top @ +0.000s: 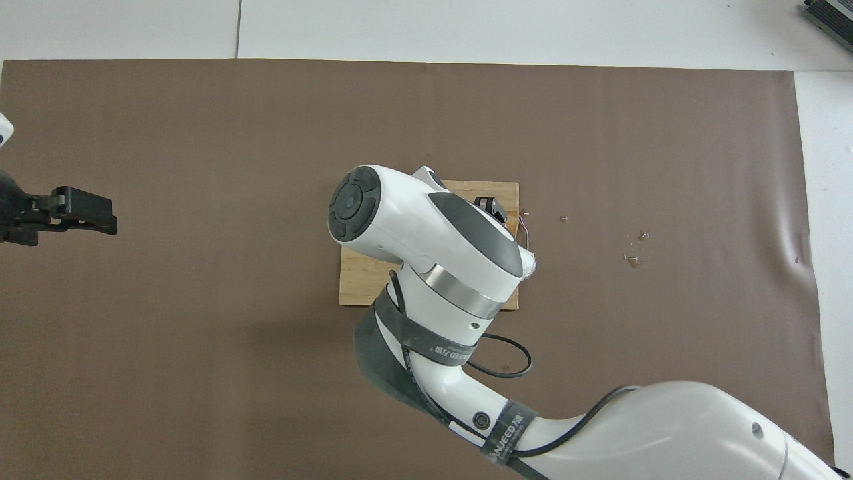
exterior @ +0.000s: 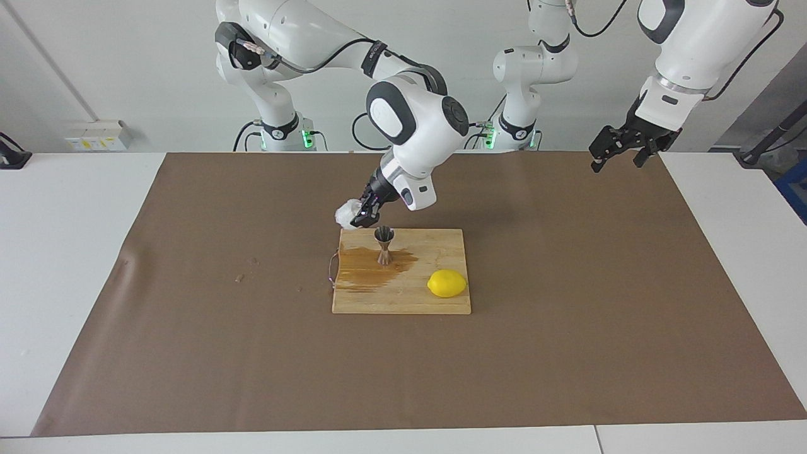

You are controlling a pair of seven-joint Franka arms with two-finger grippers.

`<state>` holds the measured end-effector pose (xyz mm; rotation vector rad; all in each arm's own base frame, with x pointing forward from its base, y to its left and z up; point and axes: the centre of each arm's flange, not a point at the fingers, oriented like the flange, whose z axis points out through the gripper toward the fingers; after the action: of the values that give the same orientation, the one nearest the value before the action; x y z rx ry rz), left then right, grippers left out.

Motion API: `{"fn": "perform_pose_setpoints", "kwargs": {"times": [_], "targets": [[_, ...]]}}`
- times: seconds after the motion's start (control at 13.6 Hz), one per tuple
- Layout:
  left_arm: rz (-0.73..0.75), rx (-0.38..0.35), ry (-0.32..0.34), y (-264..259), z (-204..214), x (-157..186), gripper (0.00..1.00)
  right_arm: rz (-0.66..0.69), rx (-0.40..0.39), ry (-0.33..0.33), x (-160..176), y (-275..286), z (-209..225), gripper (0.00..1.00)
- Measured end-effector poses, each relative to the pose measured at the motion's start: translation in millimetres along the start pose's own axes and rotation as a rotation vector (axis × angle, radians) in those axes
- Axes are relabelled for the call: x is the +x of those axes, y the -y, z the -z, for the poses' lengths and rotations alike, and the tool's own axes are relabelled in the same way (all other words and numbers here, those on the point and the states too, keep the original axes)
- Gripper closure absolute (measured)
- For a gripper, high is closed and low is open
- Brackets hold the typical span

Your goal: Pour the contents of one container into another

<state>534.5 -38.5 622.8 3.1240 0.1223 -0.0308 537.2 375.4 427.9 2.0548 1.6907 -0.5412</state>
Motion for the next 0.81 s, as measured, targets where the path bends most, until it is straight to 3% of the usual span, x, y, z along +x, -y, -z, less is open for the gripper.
{"fn": "perform_pose_setpoints", "kwargs": {"times": [0.81], "targets": [[0.000,0.000,0.000,0,0,0,0.00,0.030,-0.041,0.042,22,5,-12,0.48]]}}
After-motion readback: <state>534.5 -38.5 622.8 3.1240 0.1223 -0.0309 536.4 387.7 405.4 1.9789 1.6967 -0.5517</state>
